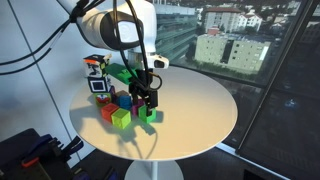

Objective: Pick up the green block and put it on the pink block

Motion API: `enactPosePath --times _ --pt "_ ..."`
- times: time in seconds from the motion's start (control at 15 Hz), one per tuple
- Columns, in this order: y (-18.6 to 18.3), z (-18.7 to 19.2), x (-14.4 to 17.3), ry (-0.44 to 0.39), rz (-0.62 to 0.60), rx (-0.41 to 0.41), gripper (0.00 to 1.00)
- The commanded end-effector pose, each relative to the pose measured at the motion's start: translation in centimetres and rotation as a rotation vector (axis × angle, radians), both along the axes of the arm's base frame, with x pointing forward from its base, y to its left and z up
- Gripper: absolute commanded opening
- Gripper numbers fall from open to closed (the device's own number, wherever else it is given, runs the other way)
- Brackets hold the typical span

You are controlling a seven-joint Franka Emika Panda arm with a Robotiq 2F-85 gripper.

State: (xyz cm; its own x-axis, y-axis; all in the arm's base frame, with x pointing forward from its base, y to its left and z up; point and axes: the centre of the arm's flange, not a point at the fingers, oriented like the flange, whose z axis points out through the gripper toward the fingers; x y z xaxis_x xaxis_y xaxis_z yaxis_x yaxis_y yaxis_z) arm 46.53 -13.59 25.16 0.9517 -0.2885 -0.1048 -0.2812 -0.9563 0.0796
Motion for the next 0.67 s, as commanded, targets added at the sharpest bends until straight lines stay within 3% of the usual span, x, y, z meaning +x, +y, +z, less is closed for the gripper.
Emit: enactPosePath --times 0.0,0.6 --pt "0.5 -0.8 -0.1 -0.023 0.008 -0.009 1.0" --pt "1.3 -2.4 0.0 -0.025 0.02 -0.011 1.0"
